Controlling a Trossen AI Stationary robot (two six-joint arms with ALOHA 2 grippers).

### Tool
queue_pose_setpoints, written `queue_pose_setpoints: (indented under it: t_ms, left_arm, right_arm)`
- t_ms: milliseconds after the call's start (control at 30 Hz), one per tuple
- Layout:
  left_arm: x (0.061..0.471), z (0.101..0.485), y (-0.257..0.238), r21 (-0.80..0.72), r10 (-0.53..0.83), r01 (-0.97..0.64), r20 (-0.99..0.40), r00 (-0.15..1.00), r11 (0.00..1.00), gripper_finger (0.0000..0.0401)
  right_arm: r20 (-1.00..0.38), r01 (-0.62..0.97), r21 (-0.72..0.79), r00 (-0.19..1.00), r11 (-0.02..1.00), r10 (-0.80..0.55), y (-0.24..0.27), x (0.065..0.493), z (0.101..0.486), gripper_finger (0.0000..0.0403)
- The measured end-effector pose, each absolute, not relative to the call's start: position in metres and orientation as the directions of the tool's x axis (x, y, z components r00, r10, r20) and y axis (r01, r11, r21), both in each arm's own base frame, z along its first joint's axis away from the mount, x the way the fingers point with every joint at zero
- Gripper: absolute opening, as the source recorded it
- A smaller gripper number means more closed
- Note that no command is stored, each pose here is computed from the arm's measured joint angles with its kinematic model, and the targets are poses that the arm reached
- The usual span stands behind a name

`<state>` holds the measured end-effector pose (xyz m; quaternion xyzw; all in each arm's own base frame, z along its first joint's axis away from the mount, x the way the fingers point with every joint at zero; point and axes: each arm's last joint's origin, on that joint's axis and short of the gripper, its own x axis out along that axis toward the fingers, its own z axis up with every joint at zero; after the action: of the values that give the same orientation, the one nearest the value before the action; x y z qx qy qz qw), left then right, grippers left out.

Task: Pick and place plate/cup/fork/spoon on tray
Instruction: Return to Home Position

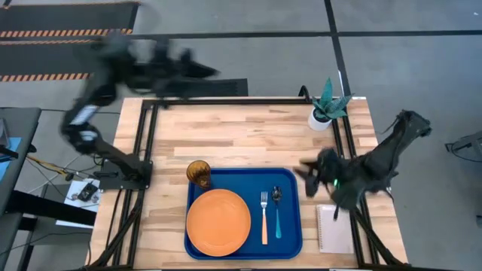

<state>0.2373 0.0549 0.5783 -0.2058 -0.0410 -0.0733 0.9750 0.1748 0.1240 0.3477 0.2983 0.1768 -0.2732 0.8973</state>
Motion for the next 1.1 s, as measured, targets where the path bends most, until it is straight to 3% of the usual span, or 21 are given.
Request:
queue_pose_setpoints:
  t_ms: [267,400,500,667,833,1100]
  left_arm:
    - [0.104,0.613,0.018,-0.12,-0.103,0.142,0.284,0.953,0.983,0.0224]
    - [0.059,0.608,0.003,0.055,-0.202,0.194,0.252,0.946,0.979,0.0224]
    - [0.043,0.598,-0.002,0.02,-0.207,0.207,0.219,0.954,0.978,0.0224]
    - [0.043,0.56,-0.002,-0.021,-0.195,0.198,0.122,0.973,0.98,0.0224]
    - [0.048,0.505,0.001,-0.094,-0.159,0.171,0.124,0.979,0.981,0.0224]
    - [0.048,0.397,0.001,-0.224,-0.166,0.249,0.333,0.928,0.942,0.0224]
  right_arm:
    - [-0.29,0.503,0.183,0.849,0.845,-0.443,0.066,0.153,0.441,0.0221]
    - [-0.188,0.487,0.07,0.864,0.871,-0.467,0.046,0.135,0.462,0.0221]
    - [-0.142,0.476,0.11,0.876,0.872,-0.46,0.028,0.117,0.465,0.0221]
    - [-0.044,0.424,0.207,0.904,0.881,-0.425,0.005,0.081,0.447,0.0221]
    - [0.123,0.333,0.278,0.918,0.901,-0.378,-0.005,0.052,0.41,0.0221]
    - [0.269,0.249,0.402,0.888,0.881,-0.374,-0.004,0.053,0.321,0.0221]
